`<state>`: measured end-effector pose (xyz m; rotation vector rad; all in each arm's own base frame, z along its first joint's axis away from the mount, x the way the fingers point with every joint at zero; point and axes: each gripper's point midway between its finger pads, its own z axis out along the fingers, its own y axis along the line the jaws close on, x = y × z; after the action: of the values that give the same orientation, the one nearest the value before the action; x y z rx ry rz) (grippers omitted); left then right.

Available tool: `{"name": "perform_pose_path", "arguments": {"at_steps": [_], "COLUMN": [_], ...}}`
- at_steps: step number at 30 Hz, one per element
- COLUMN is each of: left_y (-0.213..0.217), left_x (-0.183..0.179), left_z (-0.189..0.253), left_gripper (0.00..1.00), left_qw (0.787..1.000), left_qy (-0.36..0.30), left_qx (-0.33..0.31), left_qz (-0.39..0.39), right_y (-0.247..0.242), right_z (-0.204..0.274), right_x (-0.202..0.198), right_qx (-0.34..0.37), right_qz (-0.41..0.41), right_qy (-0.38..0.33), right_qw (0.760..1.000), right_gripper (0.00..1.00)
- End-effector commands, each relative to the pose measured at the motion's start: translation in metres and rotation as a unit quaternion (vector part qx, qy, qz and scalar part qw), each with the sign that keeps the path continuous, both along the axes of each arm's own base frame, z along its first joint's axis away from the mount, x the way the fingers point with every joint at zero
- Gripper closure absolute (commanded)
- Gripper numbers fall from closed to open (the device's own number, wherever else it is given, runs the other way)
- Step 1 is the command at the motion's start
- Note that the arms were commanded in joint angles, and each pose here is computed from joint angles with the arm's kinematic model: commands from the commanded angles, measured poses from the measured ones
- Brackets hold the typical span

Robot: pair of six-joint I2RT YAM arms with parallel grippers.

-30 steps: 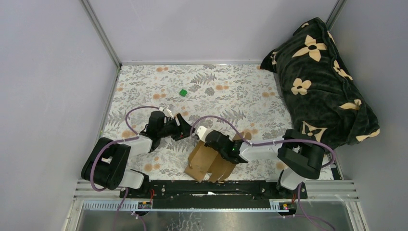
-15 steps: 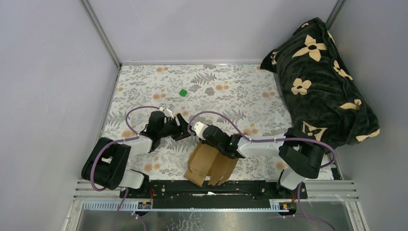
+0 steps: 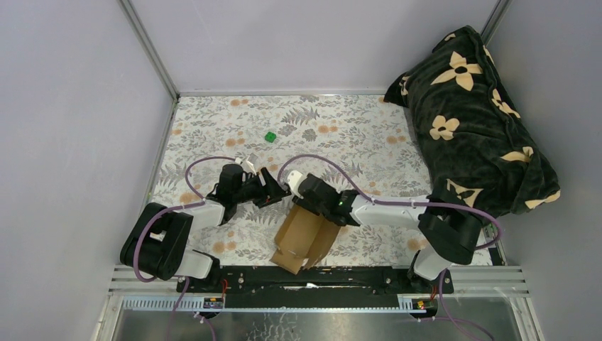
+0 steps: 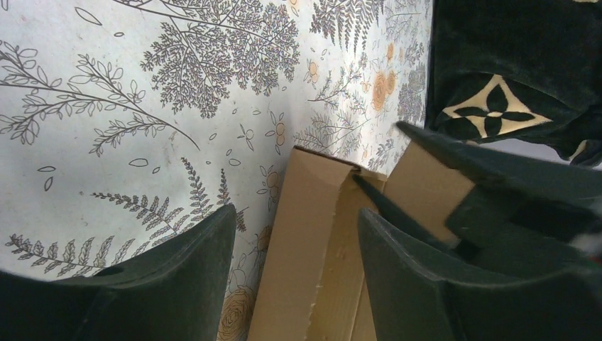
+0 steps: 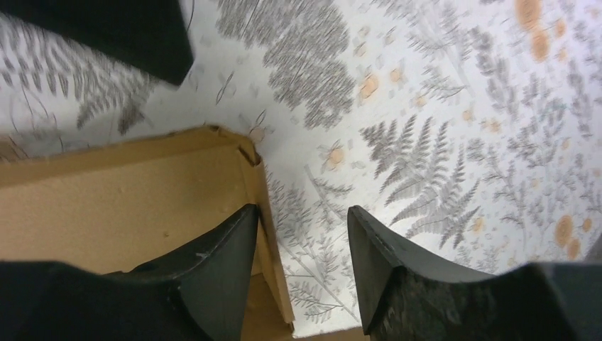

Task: Fold the paper box
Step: Fold the paper box at the center of the board.

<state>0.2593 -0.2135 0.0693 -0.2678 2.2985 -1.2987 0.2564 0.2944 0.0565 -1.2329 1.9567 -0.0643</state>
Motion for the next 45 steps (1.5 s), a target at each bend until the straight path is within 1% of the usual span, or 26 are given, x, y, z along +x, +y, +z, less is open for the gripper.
{"name": "perform_pose_path", "arguments": {"at_steps": [1, 5, 8, 10, 12, 15, 17, 19, 21, 25, 28, 29, 31, 35, 39, 45], "left_y": [0.001, 0.002, 0.005, 0.007, 0.010, 0.015, 0.017, 0.017, 0.017, 0.020, 0.019, 0.019, 0.019, 0.023, 0.022, 0.025], "left_x": [0.005, 0.008, 0.009, 0.009, 0.008, 0.010, 0.014, 0.018, 0.021, 0.016, 0.006, 0.003, -0.006, -0.015, -0.016, -0.016], "left_z": [0.005, 0.006, 0.003, 0.000, -0.004, -0.009, -0.011, -0.012, -0.014, -0.020, -0.019, -0.020, -0.022, -0.028, -0.027, -0.028], "left_gripper": [0.30, 0.30, 0.30, 0.30, 0.30, 0.30, 0.30, 0.30, 0.30, 0.30, 0.30, 0.30, 0.30, 0.30, 0.30, 0.30], "left_qw": [1.000, 1.000, 1.000, 0.999, 0.999, 0.998, 0.998, 0.997, 0.997, 0.996, 0.995, 0.995, 0.994, 0.993, 0.993, 0.992], "left_qy": [-0.022, -0.024, -0.021, -0.017, -0.011, -0.005, -0.002, 0.002, 0.005, 0.018, 0.021, 0.023, 0.027, 0.033, 0.032, 0.034], "left_qx": [-0.001, 0.007, 0.018, 0.026, 0.035, 0.051, 0.060, 0.065, 0.074, 0.086, 0.087, 0.093, 0.101, 0.111, 0.109, 0.119], "left_qz": [0.001, 0.005, 0.011, 0.014, 0.020, 0.032, 0.038, 0.039, 0.039, 0.034, 0.031, 0.030, 0.027, 0.025, 0.026, 0.028], "right_y": [0.019, 0.024, 0.021, 0.009, -0.013, -0.048, -0.066, -0.083, -0.097, -0.094, -0.077, -0.072, -0.067, -0.067, -0.061, -0.035], "right_z": [0.087, 0.145, 0.185, 0.200, 0.203, 0.183, 0.162, 0.142, 0.115, 0.070, 0.036, 0.028, 0.020, 0.044, 0.072, 0.118], "right_x": [0.022, 0.028, 0.025, 0.020, 0.017, 0.003, -0.012, -0.025, -0.040, -0.070, -0.091, -0.095, -0.100, -0.085, -0.072, -0.045], "right_qx": [0.098, 0.143, 0.181, 0.192, 0.189, 0.195, 0.221, 0.241, 0.246, 0.257, 0.288, 0.302, 0.320, 0.341, 0.318, 0.348], "right_qz": [-0.031, -0.046, -0.063, -0.087, -0.133, -0.220, -0.276, -0.315, -0.344, -0.359, -0.360, -0.360, -0.364, -0.354, -0.336, -0.295], "right_qy": [-0.031, -0.046, -0.047, -0.045, -0.039, -0.005, 0.024, 0.042, 0.066, 0.152, 0.226, 0.243, 0.256, 0.215, 0.187, 0.151], "right_qw": [0.994, 0.988, 0.980, 0.977, 0.972, 0.956, 0.935, 0.917, 0.904, 0.884, 0.858, 0.848, 0.836, 0.844, 0.867, 0.877], "right_gripper": [0.42, 0.40, 0.38, 0.38, 0.37, 0.37, 0.39, 0.41, 0.41, 0.43, 0.44, 0.44, 0.45, 0.44, 0.41, 0.40]}}
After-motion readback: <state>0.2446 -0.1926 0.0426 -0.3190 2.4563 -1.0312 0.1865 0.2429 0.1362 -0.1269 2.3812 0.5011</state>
